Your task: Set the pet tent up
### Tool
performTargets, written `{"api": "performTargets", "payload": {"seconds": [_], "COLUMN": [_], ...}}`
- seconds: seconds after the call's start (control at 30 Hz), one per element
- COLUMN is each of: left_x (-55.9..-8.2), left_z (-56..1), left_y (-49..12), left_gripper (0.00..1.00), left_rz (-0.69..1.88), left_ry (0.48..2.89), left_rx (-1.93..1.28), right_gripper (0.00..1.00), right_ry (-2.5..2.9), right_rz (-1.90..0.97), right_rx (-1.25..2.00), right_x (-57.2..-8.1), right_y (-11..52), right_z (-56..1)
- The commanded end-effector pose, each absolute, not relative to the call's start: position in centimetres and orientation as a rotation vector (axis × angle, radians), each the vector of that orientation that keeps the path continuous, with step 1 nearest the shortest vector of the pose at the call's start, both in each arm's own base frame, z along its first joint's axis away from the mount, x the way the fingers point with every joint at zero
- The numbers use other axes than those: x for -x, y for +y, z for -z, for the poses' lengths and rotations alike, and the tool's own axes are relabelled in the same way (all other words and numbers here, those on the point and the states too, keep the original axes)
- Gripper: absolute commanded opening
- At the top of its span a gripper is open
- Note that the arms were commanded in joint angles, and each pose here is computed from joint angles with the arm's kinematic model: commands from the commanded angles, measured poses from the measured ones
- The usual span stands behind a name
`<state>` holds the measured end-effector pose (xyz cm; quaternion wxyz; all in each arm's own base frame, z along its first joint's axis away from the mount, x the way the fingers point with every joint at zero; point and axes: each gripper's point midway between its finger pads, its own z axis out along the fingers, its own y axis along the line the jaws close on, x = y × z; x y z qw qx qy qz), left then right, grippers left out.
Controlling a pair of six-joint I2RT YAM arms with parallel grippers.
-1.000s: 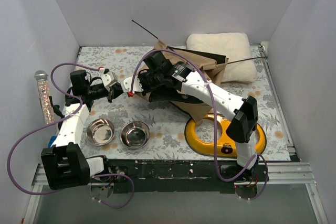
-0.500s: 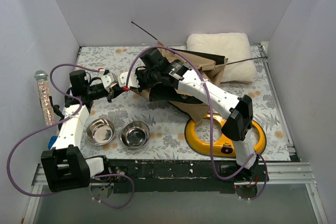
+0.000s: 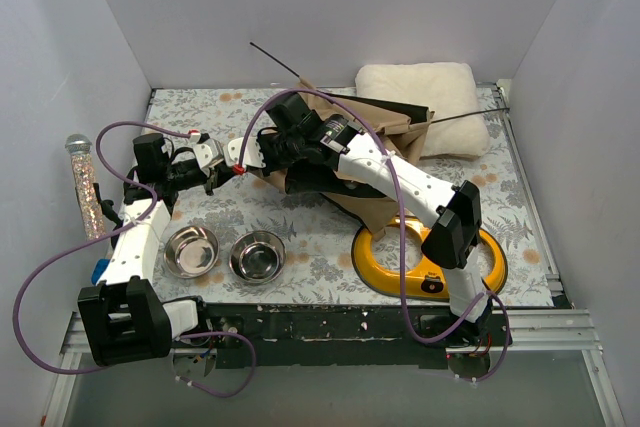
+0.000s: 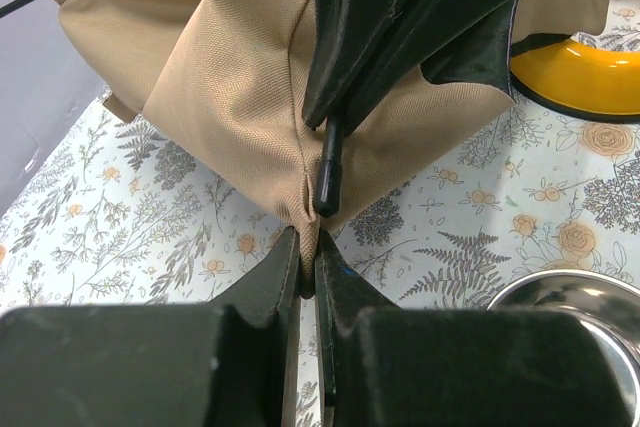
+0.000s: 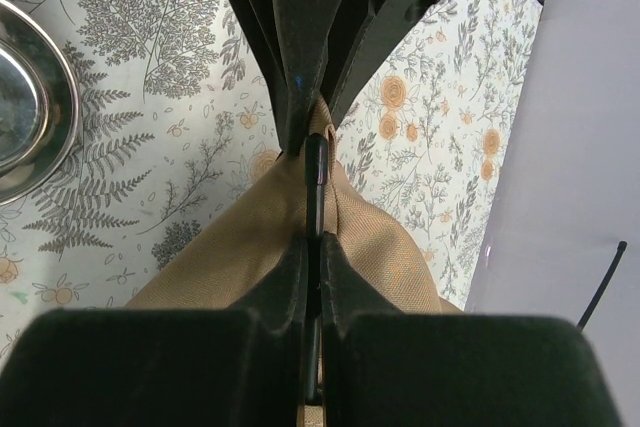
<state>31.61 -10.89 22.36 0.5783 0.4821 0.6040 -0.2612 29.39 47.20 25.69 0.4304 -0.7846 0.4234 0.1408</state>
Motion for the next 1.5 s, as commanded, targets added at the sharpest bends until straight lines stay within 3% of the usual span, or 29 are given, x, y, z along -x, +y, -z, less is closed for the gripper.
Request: {"api": "performTargets", "payload": {"seconds": [0.0, 1.47], "left_x": [-31.3, -31.8], "left_z": [-23.5, -23.6], "left_y": [-11.1, -11.0], "left_gripper": [0.00, 0.00], "left_rz": [0.578, 0.593], "left_ry": [1.367, 1.386], "left_rx": [-1.156, -1.143], "right_gripper": [0.01, 0.01], "right_ry": [1.067, 1.102], "right_rz": [-0.348, -0.270], "right_rx": [1.885, 1.983], "right_x": [-30.2, -31.1], "right_y": [46.7, 45.3], "right_z": [-28.1, -24.5]}}
